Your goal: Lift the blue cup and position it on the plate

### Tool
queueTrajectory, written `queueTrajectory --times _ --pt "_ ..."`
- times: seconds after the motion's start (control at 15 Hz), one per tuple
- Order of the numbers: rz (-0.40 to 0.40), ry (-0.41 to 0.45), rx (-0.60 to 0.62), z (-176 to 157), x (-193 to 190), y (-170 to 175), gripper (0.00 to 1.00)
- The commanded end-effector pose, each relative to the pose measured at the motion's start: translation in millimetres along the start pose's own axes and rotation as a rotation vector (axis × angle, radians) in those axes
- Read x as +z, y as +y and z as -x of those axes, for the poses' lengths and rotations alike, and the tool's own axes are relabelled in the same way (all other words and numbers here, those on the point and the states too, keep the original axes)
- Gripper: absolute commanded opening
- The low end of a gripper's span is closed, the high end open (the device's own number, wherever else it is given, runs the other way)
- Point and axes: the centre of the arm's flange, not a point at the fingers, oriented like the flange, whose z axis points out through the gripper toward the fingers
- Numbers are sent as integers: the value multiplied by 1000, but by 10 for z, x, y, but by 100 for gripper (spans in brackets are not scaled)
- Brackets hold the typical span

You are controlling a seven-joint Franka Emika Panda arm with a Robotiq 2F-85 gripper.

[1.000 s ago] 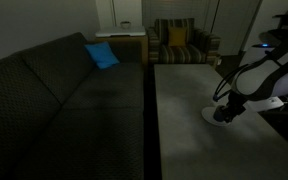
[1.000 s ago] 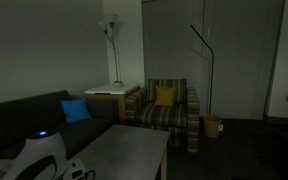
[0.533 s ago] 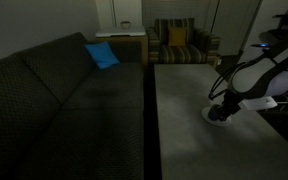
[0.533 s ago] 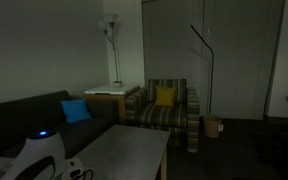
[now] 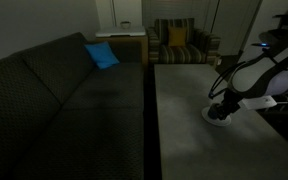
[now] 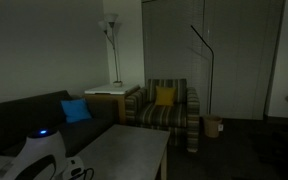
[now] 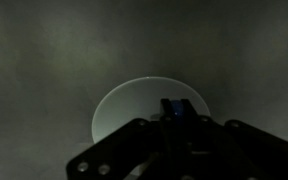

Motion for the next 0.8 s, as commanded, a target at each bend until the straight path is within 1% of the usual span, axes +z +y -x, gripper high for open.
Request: queueTrajectory --times 0.0,0.27,0.4,0.47,0.73 --pt "22 -3 -11 -99 86 84 3" --pt "49 -45 -41 -150 86 102 3" --pt "47 -59 -56 -165 93 76 3" --pt "33 -59 -60 -169 117 49 3" --pt "28 -42 -48 -147 169 -3 3"
